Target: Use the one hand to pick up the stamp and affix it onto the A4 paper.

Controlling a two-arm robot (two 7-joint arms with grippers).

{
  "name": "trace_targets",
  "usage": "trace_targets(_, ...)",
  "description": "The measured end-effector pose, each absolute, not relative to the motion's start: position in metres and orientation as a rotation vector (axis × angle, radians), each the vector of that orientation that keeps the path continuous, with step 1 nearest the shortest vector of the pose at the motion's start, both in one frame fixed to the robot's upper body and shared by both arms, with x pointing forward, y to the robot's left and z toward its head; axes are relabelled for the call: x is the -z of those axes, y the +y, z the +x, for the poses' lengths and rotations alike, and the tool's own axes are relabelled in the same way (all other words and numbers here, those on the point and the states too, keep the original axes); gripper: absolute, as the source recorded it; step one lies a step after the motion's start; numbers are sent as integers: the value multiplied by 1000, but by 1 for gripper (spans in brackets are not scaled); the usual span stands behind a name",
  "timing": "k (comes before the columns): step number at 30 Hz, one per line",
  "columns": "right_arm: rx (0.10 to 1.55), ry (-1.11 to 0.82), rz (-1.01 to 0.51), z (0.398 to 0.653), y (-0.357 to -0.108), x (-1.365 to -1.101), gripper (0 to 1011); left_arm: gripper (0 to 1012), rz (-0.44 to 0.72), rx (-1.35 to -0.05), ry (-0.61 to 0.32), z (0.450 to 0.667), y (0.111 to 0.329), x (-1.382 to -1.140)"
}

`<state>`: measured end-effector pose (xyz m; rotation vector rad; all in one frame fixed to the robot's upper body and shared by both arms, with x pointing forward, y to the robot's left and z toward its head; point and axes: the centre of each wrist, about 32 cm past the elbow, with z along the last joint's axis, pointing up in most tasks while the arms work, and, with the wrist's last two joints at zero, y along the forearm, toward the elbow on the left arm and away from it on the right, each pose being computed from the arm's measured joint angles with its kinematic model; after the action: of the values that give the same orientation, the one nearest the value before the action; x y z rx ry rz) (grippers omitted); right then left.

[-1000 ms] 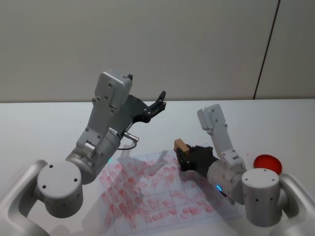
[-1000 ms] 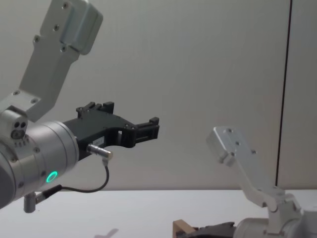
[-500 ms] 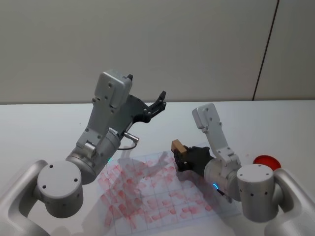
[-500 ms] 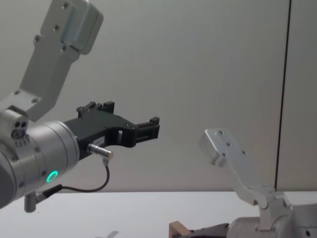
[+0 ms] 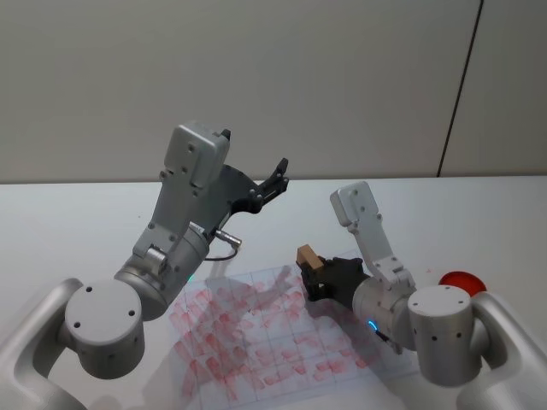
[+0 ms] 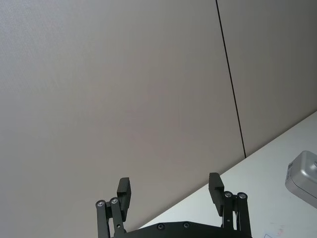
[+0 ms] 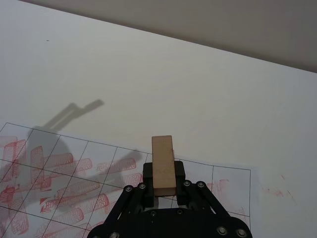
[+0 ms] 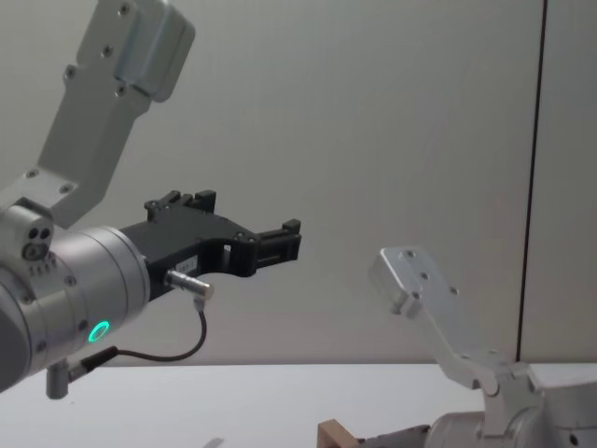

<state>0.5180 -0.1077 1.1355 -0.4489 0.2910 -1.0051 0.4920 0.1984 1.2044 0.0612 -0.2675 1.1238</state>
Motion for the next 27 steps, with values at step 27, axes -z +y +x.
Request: trace_targets(27,1179,150,-243,514,-130,-1188,219,1001,61,-1124,-268,492,198,-1204)
